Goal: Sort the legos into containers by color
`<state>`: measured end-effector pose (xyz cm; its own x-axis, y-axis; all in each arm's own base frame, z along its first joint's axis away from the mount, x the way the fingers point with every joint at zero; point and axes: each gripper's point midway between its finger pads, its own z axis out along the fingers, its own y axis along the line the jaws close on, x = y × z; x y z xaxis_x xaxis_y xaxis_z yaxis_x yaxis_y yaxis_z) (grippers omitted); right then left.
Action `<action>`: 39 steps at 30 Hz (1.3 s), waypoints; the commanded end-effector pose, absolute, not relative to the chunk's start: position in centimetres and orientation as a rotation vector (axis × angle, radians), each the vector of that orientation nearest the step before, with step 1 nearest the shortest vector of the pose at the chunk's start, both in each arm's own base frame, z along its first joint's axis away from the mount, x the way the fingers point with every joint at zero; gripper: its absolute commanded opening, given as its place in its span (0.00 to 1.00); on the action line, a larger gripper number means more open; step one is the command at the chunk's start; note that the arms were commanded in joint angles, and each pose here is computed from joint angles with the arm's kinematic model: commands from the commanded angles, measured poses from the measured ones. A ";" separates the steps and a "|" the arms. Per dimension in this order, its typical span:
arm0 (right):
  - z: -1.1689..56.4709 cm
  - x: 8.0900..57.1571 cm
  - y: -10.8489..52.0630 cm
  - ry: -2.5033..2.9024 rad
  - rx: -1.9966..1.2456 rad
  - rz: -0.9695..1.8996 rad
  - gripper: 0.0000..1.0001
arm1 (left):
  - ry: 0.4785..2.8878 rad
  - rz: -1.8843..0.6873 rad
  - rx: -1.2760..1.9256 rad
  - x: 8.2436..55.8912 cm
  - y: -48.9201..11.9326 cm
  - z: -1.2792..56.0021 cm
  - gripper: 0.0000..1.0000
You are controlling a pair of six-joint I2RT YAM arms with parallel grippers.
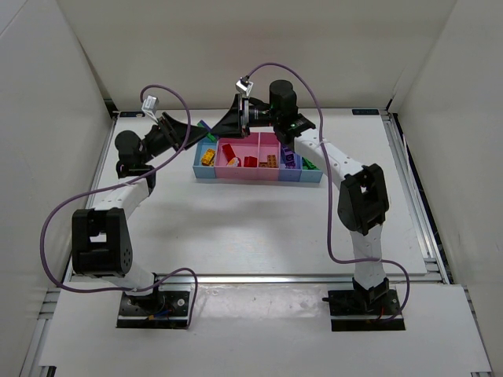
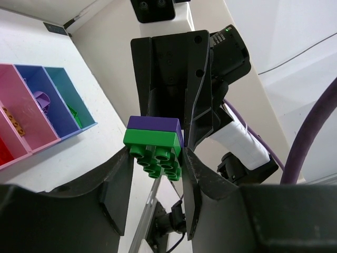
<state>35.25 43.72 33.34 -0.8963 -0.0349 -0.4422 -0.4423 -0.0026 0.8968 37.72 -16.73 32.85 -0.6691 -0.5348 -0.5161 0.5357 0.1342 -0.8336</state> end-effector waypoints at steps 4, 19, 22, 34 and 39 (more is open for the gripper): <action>35.1 36.7 41.9 1.920 -0.492 1.936 0.00 | 1.569 -1.634 0.070 36.2 -16.9 33.5 0.22; 35.8 39.2 39.0 1.893 -0.432 1.873 0.00 | 1.596 -1.629 0.079 35.4 -17.0 32.6 0.21; 36.1 39.4 38.9 1.883 -0.433 1.870 0.00 | 1.599 -1.626 0.082 35.4 -16.9 32.5 0.20; 36.7 40.2 38.5 1.860 -0.428 1.848 0.00 | 1.613 -1.624 0.085 35.2 -17.0 31.9 0.18; 36.8 40.4 38.4 1.855 -0.429 1.842 0.00 | 1.616 -1.619 0.089 35.3 -17.0 31.9 0.17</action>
